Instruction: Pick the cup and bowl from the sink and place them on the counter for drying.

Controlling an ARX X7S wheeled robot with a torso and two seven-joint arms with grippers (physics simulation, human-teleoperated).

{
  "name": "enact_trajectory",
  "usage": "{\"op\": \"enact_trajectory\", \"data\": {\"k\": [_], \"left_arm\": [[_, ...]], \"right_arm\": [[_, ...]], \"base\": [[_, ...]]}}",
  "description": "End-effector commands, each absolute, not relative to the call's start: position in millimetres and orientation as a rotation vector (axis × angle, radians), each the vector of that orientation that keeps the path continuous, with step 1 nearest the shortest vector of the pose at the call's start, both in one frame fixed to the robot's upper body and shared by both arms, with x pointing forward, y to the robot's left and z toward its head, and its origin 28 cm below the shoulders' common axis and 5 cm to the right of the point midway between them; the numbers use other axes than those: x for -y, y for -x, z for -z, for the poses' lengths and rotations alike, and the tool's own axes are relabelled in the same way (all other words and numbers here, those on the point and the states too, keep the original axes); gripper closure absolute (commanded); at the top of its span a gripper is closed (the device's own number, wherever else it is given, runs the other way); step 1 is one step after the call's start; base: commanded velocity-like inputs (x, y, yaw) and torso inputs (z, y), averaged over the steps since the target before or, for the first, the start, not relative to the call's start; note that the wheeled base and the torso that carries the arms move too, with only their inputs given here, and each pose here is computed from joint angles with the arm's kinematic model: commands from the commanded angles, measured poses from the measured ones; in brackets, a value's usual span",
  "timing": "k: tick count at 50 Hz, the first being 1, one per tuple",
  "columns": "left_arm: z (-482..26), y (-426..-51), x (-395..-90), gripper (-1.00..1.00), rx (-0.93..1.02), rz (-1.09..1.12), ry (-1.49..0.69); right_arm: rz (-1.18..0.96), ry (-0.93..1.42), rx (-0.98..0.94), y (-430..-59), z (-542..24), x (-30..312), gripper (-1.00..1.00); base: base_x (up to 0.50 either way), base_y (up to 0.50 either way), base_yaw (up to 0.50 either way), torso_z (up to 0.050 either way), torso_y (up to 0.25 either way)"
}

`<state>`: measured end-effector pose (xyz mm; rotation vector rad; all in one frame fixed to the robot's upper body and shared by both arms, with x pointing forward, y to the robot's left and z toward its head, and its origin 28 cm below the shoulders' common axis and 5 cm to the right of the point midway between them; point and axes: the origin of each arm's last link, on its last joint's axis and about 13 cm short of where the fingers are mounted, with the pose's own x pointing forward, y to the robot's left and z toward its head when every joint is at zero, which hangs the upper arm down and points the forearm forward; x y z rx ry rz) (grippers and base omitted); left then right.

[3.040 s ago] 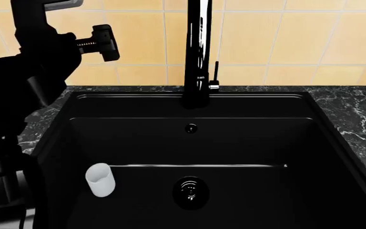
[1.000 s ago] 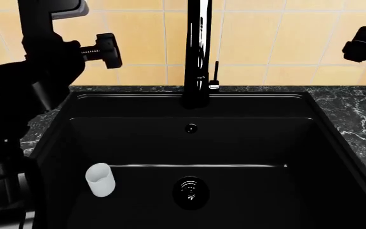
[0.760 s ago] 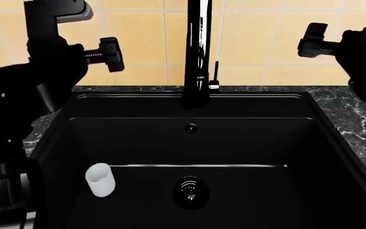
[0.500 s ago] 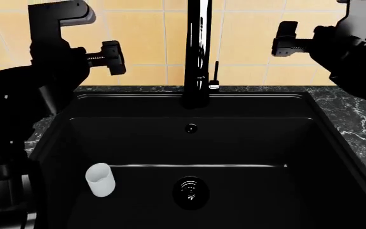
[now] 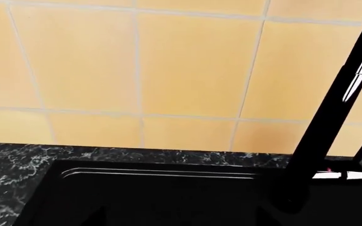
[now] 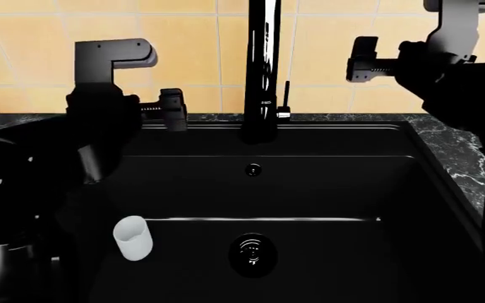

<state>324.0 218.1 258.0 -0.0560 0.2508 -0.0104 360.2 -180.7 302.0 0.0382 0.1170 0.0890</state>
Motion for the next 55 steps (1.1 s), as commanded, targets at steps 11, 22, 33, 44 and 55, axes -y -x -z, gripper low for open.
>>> {"op": "enact_trajectory", "data": {"k": [11,22,33,44,55], "left_arm": [[-220.2,-300.9,-191.7,-1.00,-0.451,0.004,0.032],[-189.2,-290.4,-193.5,-1.00,-0.538,-0.045,-0.013],[-176.4,-290.6,-192.6,-1.00,-0.567,-0.096,0.003],[-161.1,-290.4,-198.0,-1.00,-0.579,-0.166,0.026],[-146.9,-288.9,-197.6,-1.00,-0.590,-0.232,0.052]], "right_arm": [[-0.088,-0.057,-0.131,-361.3,-292.2,179.1,-1.00],[-0.085,-0.074,-0.140,-358.3,-286.7,180.0,-1.00],[-0.094,-0.082,-0.142,-360.4,-284.7,179.4,-1.00],[-0.103,-0.090,-0.140,-363.3,-283.4,177.7,-1.00],[-0.106,-0.099,-0.147,-363.9,-278.6,177.1,-1.00]], "base": [[0.00,0.00,0.00,0.000,0.000],[0.00,0.00,0.00,0.000,0.000],[0.00,0.00,0.00,0.000,0.000],[0.00,0.00,0.00,0.000,0.000],[0.00,0.00,0.00,0.000,0.000]]}}
